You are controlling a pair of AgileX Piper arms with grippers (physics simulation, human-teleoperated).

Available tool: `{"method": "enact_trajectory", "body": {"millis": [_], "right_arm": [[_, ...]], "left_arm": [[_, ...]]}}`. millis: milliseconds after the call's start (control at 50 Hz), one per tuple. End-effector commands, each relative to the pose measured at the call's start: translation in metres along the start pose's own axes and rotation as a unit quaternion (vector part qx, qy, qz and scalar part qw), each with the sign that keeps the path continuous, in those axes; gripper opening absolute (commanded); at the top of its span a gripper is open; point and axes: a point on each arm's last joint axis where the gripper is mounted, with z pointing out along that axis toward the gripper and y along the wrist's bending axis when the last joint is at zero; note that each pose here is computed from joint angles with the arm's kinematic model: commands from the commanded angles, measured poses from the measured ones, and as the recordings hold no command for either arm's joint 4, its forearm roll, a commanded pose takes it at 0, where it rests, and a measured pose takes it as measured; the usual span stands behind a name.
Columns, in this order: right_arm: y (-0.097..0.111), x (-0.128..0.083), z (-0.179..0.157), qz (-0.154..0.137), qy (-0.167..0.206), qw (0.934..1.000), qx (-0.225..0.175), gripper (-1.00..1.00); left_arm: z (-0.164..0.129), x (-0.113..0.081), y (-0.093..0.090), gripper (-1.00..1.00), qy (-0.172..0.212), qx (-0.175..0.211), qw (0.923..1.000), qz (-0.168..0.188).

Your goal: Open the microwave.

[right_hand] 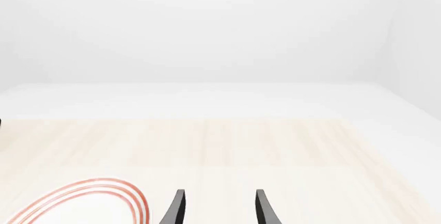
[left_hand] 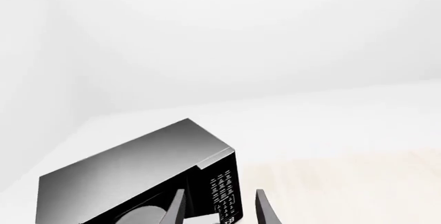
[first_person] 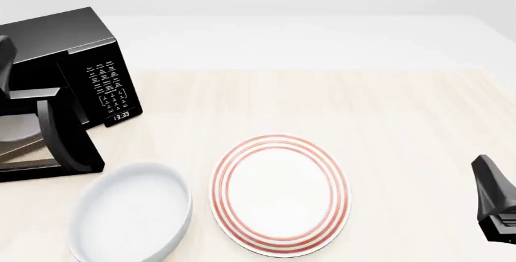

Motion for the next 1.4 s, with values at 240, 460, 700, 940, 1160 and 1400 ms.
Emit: {"method": "enact_trajectory", "body": {"millis": [240,460,700,940,1160,1400], "right_arm": [[0.000,0.000,0.000,0.000,0.000,1.0000,0.000,1.00],[0.000,0.000,0.000,0.000,0.000,1.0000,0.000,1.00],[0.000,0.000,0.000,0.000,0.000,1.0000,0.000,1.00],[0.000,0.000,0.000,0.000,0.000,1.0000,0.000,1.00],[0.000,0.000,0.000,0.000,0.000,1.0000,0.000,1.00],[0.000,0.000,0.000,0.000,0.000,1.0000,0.000,1.00]], "left_arm": [[0.048,-0.020,0.001,1.00,0.027,0.007,0.9995,-0.013],[0.075,-0.013,0.003,1.00,0.074,0.006,0.9970,-0.023],[0.094,-0.003,0.001,1.00,0.147,0.015,0.9888,-0.022],[0.092,0.002,0.006,1.00,0.173,0.001,0.9843,-0.034],[0.101,0.005,0.007,1.00,0.199,0.001,0.9791,-0.042],[0.104,0.014,0.013,1.00,0.215,-0.014,0.9752,-0.050]]}}
